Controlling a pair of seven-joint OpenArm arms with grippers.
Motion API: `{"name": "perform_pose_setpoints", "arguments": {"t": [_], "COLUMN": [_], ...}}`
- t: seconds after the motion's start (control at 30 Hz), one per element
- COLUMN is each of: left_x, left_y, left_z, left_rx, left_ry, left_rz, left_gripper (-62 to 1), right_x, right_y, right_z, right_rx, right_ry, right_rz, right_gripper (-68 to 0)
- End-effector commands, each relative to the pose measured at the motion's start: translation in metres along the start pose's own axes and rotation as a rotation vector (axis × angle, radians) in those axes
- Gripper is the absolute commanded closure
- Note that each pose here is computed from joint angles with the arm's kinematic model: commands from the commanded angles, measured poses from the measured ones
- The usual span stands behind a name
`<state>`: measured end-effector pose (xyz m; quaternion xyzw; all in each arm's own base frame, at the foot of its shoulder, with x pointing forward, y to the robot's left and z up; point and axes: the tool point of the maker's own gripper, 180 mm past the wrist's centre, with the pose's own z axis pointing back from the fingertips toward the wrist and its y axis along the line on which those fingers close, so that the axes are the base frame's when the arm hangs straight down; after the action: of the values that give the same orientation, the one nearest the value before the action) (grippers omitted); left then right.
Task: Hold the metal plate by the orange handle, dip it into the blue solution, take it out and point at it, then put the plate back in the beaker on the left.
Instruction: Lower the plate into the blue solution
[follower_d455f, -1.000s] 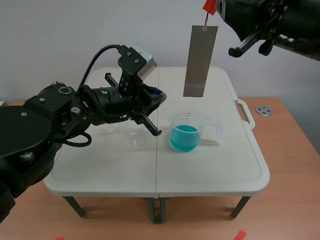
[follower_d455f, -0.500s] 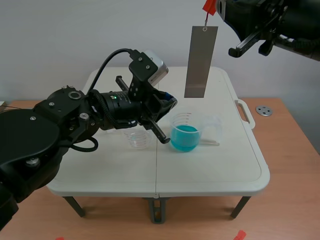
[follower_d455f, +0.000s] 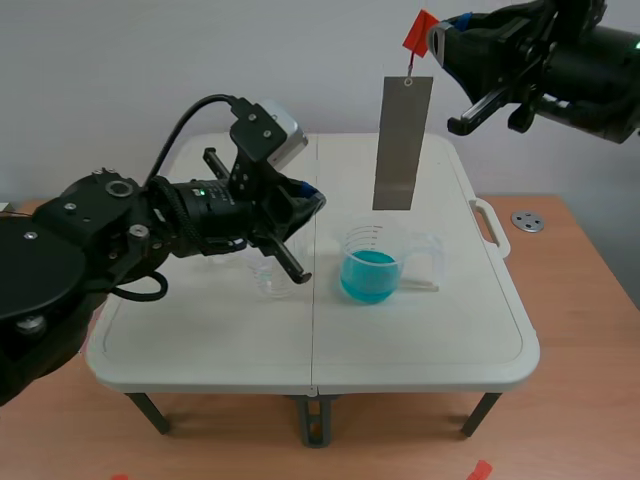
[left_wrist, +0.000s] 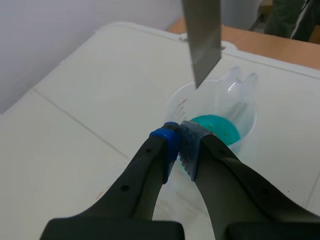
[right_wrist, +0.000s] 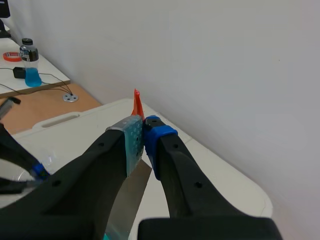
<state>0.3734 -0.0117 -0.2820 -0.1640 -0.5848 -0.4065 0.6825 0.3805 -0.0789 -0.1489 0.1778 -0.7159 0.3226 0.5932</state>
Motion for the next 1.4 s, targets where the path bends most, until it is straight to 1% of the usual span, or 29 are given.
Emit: {"name": "perform_pose_setpoints", "arguments": {"t": [0.0,0.1,0.17,0.27,0.37,0.5,0.67,0.73,0.83,0.93,1.0,1.17,1.37], "left_x": [0.014,0.005,-0.004,-0.023,-0.046,-0.084,-0.130,-0.147,-0.170,-0.192,-0.204,-0.230,-0.258], "left_y": [0.024,0.043,0.053,0.064,0.074,0.078,0.073,0.062,0.033,0.001,-0.020,-0.066,-0.127], "left_z": [0.018,0.047,0.069,0.103,0.139,0.187,0.247,0.267,0.289,0.308,0.320,0.341,0.355], "left_rx": [0.060,0.110,0.140,0.177,0.224,0.277,0.369,0.379,0.342,0.310,0.299,0.294,0.232], "left_ry": [-0.042,-0.011,0.017,0.075,0.142,0.278,0.452,0.513,0.597,0.669,0.707,0.784,0.876], "left_rz": [-0.033,-0.069,-0.077,-0.076,-0.055,-0.042,-0.018,0.005,0.057,0.123,0.177,0.304,0.432], "left_gripper": [-1.7,-1.7,-1.7,-1.7,-1.7,-1.7,-1.7,-1.7,-1.7,-1.7,-1.7,-1.6,-1.6], "right_x": [0.009,0.002,-0.003,-0.012,-0.021,-0.031,-0.045,-0.050,-0.058,-0.067,-0.071,-0.079,-0.088], "right_y": [-0.004,-0.004,-0.003,-0.001,0.002,0.005,0.015,0.019,0.024,0.030,0.031,0.031,0.033], "right_z": [-0.004,-0.005,-0.006,-0.007,-0.008,-0.010,-0.013,-0.015,-0.016,-0.017,-0.018,-0.016,-0.014], "right_rx": [-0.008,-0.013,-0.014,-0.016,-0.019,-0.021,-0.006,0.000,0.005,0.013,0.011,0.009,0.012], "right_ry": [-0.034,-0.024,-0.020,-0.008,0.004,0.017,0.037,0.043,0.055,0.075,0.083,0.101,0.127], "right_rz": [0.009,0.006,-0.005,-0.018,-0.028,-0.035,-0.060,-0.067,-0.077,-0.079,-0.090,-0.100,-0.098], "right_gripper": [-1.3,-1.3,-1.3,-1.3,-1.3,-1.3,-1.3,-1.3,-1.3,-1.3,-1.3,-1.3,-1.3]}}
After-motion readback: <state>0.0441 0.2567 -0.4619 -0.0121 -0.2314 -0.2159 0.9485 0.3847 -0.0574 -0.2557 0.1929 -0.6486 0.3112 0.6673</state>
